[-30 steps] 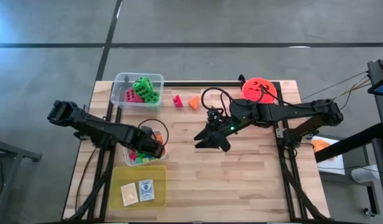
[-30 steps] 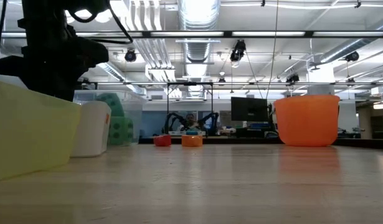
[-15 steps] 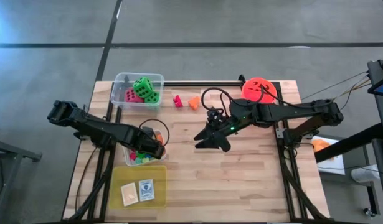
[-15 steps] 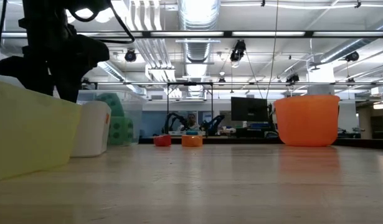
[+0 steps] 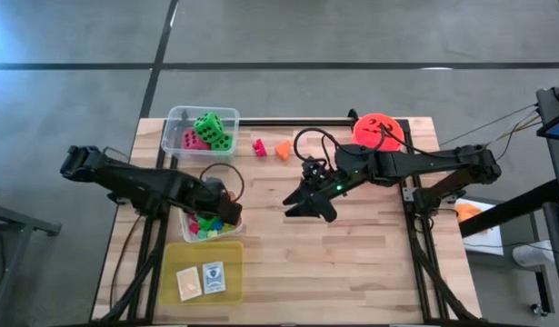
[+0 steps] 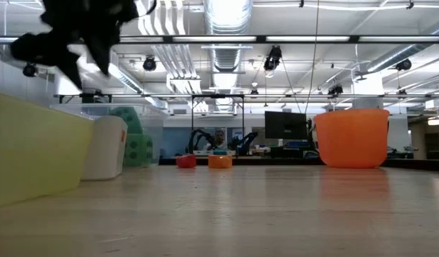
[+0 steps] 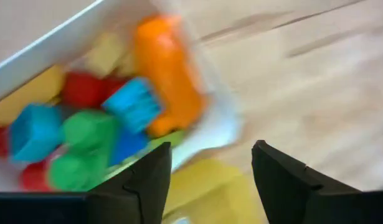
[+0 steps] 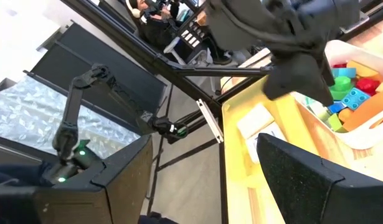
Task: Pick & Place Toys
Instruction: Put the red game piece into the white bin
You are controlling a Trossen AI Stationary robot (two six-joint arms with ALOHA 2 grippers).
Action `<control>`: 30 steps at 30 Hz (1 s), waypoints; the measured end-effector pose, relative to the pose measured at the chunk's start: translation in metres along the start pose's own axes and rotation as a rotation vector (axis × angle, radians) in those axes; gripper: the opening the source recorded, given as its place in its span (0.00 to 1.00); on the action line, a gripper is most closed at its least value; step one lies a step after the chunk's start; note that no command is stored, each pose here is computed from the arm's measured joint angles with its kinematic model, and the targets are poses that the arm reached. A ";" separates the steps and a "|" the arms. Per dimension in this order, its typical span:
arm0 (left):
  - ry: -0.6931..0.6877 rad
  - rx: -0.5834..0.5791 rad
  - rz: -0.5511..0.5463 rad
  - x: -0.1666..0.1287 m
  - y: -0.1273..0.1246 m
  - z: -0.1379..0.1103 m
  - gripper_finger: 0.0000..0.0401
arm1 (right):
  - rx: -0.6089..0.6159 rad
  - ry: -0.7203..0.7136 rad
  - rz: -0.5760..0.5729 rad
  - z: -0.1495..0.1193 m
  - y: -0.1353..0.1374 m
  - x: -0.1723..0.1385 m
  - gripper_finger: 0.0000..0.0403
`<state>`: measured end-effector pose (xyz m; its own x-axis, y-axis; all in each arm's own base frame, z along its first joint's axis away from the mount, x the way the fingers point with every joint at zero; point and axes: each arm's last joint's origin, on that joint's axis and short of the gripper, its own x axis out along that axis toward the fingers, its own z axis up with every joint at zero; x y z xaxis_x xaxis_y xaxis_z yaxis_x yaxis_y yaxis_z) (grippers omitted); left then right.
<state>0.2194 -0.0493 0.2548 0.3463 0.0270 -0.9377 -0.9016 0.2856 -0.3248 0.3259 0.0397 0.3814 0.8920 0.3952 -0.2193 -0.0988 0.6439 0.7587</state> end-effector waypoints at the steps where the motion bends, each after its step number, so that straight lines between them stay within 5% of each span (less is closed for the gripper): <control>1: -0.015 0.022 -0.036 -0.007 -0.005 0.002 0.51 | 0.003 -0.001 0.001 0.000 0.000 -0.001 0.70; 8: -0.194 0.274 -0.261 -0.040 -0.048 0.034 0.42 | 0.002 -0.022 0.025 0.003 0.010 -0.014 0.70; 17: -0.194 0.173 -0.261 -0.033 -0.050 0.097 0.35 | -0.029 -0.043 0.042 0.005 0.023 -0.039 0.70; 25: -0.219 0.364 -0.295 -0.027 -0.060 0.120 0.35 | -0.002 -0.077 -0.072 0.001 0.022 -0.049 0.70; 30: -0.202 0.516 -0.199 -0.022 -0.070 0.135 0.35 | 0.017 -0.081 -0.070 0.001 0.024 -0.052 0.70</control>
<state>0.3101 0.0592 0.3153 0.5837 0.0927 -0.8066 -0.5893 0.7318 -0.3424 0.2773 0.0339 0.4117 0.9292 0.2949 -0.2226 -0.0279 0.6568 0.7536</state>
